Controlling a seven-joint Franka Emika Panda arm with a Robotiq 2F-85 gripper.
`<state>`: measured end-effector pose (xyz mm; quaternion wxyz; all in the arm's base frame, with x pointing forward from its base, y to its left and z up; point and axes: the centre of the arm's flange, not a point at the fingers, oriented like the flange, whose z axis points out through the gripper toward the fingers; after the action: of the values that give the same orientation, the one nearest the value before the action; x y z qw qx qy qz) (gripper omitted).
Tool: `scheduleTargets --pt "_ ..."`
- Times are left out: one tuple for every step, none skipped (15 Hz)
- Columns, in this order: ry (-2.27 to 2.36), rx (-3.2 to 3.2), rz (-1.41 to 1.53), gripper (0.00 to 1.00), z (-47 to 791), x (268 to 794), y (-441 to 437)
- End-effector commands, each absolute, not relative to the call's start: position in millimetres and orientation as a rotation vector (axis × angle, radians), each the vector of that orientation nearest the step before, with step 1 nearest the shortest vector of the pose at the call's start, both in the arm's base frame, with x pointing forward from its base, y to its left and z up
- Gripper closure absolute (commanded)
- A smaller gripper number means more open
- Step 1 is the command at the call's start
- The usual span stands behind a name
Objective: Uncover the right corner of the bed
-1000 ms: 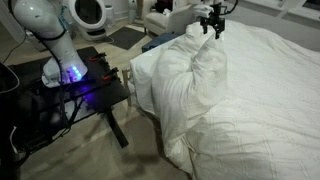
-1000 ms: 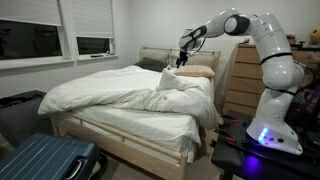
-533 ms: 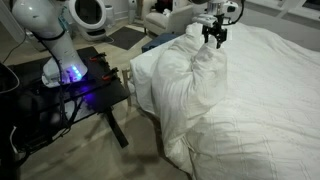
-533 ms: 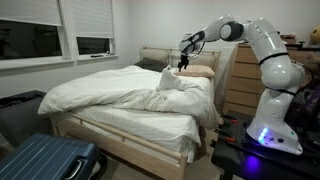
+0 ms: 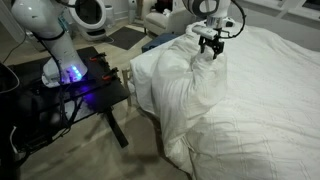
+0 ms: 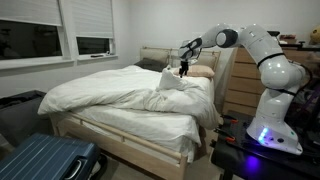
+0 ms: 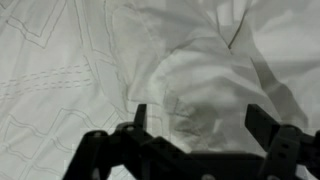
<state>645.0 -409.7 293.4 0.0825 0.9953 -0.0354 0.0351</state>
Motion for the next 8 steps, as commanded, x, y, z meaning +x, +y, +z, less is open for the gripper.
scheduleTargets --pt "-0.026 2.998 0.005 0.00 272.3 666.1 -418.1" --pt "-0.024 3.001 -0.008 0.00 263.3 667.8 -416.5" --pt "-0.020 2.998 0.005 0.00 253.2 669.9 -414.8" --pt "-0.011 2.991 0.020 0.00 245.6 672.2 -413.9" --pt "0.002 2.977 0.043 0.00 237.3 674.7 -413.8" --pt "0.007 2.966 0.055 0.00 231.3 677.8 -415.1" --pt "0.013 2.948 0.073 0.00 224.9 680.8 -417.4" --pt "0.025 2.926 0.100 0.00 219.5 682.4 -419.9"
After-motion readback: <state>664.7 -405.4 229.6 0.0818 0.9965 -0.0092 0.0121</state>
